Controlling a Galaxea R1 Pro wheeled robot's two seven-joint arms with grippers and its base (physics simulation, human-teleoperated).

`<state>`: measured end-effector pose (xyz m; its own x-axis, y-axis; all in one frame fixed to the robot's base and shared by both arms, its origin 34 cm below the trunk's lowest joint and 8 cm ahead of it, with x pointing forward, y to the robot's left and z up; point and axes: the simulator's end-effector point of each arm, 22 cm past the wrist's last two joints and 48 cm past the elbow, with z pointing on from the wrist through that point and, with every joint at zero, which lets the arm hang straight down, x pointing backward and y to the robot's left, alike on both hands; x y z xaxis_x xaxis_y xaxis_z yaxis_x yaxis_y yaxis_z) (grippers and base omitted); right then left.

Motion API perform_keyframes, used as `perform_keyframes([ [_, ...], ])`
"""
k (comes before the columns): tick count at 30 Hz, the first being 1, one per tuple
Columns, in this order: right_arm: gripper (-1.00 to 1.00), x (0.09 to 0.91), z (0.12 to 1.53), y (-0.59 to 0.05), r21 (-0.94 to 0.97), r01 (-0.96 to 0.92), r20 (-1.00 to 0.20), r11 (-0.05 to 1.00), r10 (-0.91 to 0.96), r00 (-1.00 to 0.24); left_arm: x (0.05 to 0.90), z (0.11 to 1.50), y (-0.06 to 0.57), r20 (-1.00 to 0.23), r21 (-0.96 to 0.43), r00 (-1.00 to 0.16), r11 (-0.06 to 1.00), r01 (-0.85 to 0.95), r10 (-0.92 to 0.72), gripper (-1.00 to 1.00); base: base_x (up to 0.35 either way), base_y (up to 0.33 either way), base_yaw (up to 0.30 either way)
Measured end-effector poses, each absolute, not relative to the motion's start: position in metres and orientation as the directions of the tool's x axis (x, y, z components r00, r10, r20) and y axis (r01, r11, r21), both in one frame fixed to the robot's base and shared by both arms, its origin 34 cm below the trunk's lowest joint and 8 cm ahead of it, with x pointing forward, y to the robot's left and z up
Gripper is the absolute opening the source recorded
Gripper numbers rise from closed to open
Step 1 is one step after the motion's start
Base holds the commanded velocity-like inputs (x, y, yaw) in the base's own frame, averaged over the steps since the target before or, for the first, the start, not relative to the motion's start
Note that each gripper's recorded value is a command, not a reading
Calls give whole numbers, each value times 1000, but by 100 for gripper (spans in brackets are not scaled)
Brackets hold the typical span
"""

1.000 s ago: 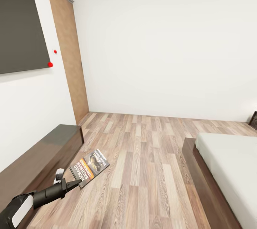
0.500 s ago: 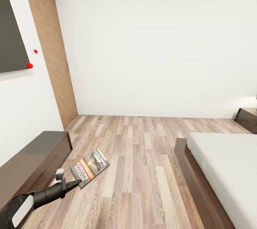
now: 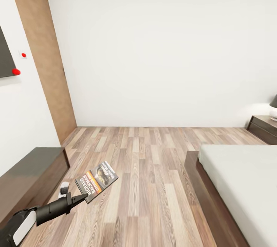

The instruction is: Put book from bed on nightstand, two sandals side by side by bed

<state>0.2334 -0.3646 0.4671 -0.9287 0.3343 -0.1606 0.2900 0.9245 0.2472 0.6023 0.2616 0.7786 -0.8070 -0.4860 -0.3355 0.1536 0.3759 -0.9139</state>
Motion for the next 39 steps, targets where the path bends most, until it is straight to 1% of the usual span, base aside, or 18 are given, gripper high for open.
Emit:
perform_keyframes([
  [39,100,233,467,-364,247,289,-160,925,333,-929,603,779,261,-334,-914,-807,375,153,-487,-100,195,0,-2],
])
